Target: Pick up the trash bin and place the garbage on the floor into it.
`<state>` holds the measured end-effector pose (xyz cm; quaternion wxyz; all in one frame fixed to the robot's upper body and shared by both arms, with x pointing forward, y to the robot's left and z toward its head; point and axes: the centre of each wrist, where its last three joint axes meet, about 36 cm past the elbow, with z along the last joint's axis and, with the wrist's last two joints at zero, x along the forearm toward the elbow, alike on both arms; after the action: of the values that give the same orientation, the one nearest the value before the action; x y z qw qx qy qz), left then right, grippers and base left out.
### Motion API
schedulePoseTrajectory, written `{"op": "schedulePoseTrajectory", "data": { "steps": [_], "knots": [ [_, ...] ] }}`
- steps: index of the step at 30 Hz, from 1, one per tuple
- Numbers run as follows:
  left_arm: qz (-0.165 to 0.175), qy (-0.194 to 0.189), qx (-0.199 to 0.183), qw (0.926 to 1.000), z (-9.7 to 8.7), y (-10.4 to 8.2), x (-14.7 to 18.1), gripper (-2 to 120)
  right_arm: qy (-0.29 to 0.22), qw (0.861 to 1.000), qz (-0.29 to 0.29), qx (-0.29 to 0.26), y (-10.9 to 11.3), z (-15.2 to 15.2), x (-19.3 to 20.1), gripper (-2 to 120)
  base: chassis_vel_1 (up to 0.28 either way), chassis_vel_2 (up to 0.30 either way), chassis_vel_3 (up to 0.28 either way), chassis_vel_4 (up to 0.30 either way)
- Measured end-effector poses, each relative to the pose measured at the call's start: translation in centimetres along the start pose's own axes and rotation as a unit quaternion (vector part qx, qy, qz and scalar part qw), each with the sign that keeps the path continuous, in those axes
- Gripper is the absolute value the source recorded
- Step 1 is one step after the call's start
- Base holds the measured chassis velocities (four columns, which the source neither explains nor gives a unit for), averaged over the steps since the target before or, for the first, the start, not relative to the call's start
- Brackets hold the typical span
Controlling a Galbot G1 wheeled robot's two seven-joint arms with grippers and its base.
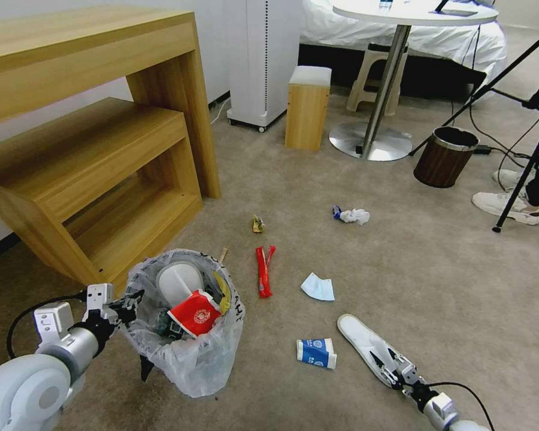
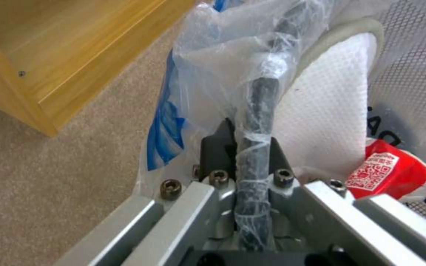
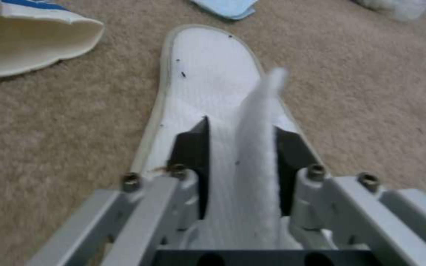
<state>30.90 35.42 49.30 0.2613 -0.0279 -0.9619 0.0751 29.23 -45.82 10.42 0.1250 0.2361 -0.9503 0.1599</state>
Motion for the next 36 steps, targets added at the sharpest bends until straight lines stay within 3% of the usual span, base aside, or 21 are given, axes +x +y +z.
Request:
{"op": "schedulePoseTrajectory", "data": {
  "steps": [3, 6, 15, 20, 22, 26, 27, 29, 31, 36],
  "knots": [
    [0.000, 0.000, 0.000, 1.0000, 0.0, 0.0, 0.0, 1, -0.002, 1.000, -0.002, -0.002, 0.4, 0.0, -0.3, 8, 0.000, 0.000, 0.000, 0.000],
    [0.001, 0.000, 0.000, 1.0000, 0.0, -0.1, 0.0, 1, -0.001, 1.000, -0.002, -0.003, 0.5, 0.0, -0.3, 1, 0.000, 0.000, 0.000, 0.000],
    [-0.003, 0.001, 0.000, 1.0000, 0.1, 0.1, -0.1, 1, -0.024, 1.000, -0.011, -0.015, -0.3, -0.8, 0.3, 0, 0.000, 0.000, 0.000, 0.000],
    [-0.007, 0.004, 0.002, 1.0000, 0.4, 0.3, -0.3, 1, -0.104, 0.993, -0.031, -0.041, -0.9, -4.3, 0.0, 0, 0.000, 0.000, 0.000, 0.000],
    [-0.007, 0.004, 0.002, 1.0000, 0.4, 0.3, -0.3, 1, -0.112, 0.992, -0.035, -0.043, -0.9, -4.7, 0.0, 0, 0.000, 0.000, 0.000, 0.000],
    [-0.009, 0.003, 0.003, 0.9999, 0.4, 0.3, -0.4, 1, -0.162, 0.983, -0.062, -0.050, -0.8, -7.9, -0.7, 0, 0.000, 0.000, 0.000, 0.000],
    [-0.011, 0.004, 0.004, 0.9999, 0.6, 0.3, -0.4, 1, -0.201, 0.974, -0.091, -0.050, -0.8, -11.0, -1.6, 0, 0.000, 0.000, 0.000, 0.000],
    [-0.011, 0.004, 0.004, 0.9999, 0.6, 0.3, -0.4, 1, -0.214, 0.971, -0.099, -0.047, -0.8, -12.0, -2.0, 0, 0.000, 0.000, 0.000, 0.000],
    [-0.013, 0.006, 0.004, 0.9999, 0.8, 0.3, -0.3, 1, -0.261, 0.954, -0.144, -0.032, -0.5, -16.6, -3.4, 0, 0.000, 0.000, 0.000, 0.000],
    [-0.015, 0.004, 0.004, 0.9999, 0.7, 0.0, 0.0, 1, -0.298, 0.933, -0.201, -0.015, -0.7, -22.1, -4.8, 0, 0.000, 0.000, 0.000, 0.000]
  ]
}}
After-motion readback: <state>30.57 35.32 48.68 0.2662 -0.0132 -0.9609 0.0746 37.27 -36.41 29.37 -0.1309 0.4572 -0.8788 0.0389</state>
